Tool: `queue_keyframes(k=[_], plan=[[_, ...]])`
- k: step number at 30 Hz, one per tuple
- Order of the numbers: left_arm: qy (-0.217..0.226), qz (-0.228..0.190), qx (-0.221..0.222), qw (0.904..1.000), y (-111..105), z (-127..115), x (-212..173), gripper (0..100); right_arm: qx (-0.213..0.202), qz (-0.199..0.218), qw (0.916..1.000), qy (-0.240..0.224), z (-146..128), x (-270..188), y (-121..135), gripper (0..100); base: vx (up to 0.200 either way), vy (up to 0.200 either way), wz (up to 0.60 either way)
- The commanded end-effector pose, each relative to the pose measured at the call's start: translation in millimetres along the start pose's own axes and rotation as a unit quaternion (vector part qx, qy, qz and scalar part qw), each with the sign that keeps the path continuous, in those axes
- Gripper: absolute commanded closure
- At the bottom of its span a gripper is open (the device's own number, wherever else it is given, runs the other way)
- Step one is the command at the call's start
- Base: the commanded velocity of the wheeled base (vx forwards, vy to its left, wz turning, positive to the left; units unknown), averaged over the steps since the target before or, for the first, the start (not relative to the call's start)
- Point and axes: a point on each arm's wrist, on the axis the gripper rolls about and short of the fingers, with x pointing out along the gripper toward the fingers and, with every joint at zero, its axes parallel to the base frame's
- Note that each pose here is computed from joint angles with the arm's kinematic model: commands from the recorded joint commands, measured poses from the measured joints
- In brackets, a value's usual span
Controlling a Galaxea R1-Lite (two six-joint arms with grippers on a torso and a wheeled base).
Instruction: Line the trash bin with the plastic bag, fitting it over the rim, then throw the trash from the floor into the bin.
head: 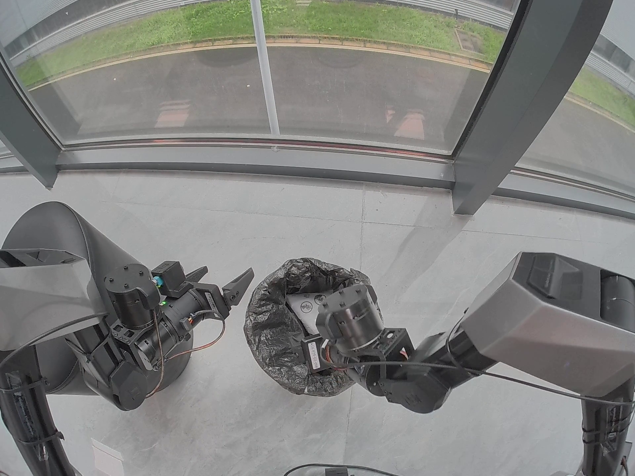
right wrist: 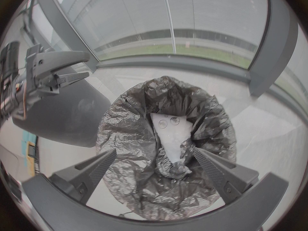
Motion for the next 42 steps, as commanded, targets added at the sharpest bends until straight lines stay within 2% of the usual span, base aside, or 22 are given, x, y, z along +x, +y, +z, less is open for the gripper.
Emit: queue_keyframes(k=[1, 2, 8, 14, 18, 21, 24, 25, 29, 31, 34, 35, 38, 42], plan=[[0.001, 0.000, 0.000, 1.0000, 0, -1, 0, 0, 0.121, 0.080, 0.9887, 0.037, 71, -5, 10, 0, 0.000, 0.000, 0.00], [0.001, 0.000, 0.000, 1.0000, 0, -1, 0, 0, 0.130, 0.079, 0.9866, 0.058, 79, 9, 11, 0, 0.000, 0.000, 0.00], [-0.002, 0.000, 0.000, 1.0000, 0, 1, 0, 0, 0.130, 0.065, 0.9864, 0.077, 92, 43, 14, 0, 0.000, 0.000, 0.00], [-0.033, -0.010, -0.002, 0.9994, -8, 23, -13, 0, 0.123, 0.049, 0.9849, 0.111, 76, 63, 17, 0, 0.000, 0.000, 0.00], [-0.064, -0.047, 0.001, 0.9968, -35, 50, -53, 0, 0.120, 0.043, 0.9846, 0.119, 67, 70, 17, 0, 0.000, 0.000, 0.00], [-0.056, -0.074, 0.006, 0.9956, -55, 52, -87, 0, 0.125, 0.038, 0.9843, 0.119, 68, 71, 13, 0, 0.000, 0.000, 0.00], [-0.051, -0.078, 0.006, 0.9956, -58, 50, -93, 0, 0.125, 0.037, 0.9842, 0.120, 68, 72, 12, 0, 0.000, 0.000, 0.00], [-0.035, -0.069, 0.025, 0.9967, -64, 44, -122, 0, 0.130, 0.030, 0.9842, 0.116, 70, 74, 4, 0, 0.000, 0.000, 0.00], [-0.028, 0.014, 0.058, 0.9978, -58, 36, -141, 0, 0.134, 0.020, 0.9831, 0.122, 66, 77, -3, 0, 0.000, 0.000, 0.00], [-0.019, 0.055, 0.064, 0.9962, -54, 30, -155, 0, 0.136, 0.012, 0.9820, 0.130, 60, 79, -9, 0, 0.000, 0.000, 0.00], [-0.024, 0.090, 0.056, 0.9940, -56, 32, -163, 0, 0.139, 0.004, 0.9809, 0.136, 54, 82, -11, 0, 0.000, 0.000, 0.00], [-0.030, 0.115, 0.053, 0.9915, -56, 36, -173, 0, 0.139, 0.001, 0.9803, 0.140, 49, 85, -14, 0, 0.000, 0.000, 0.00], [-0.024, 0.117, 0.052, 0.9915, -57, 38, -191, 0, 0.141, -0.004, 0.9806, 0.136, 44, 91, -18, 0, 0.000, 0.000, 0.00], [-0.041, 0.123, 0.050, 0.9902, -57, 44, -214, 0, 0.139, -0.003, 0.9819, 0.128, 38, 100, -21, 0, 0.000, 0.000, 0.00]])
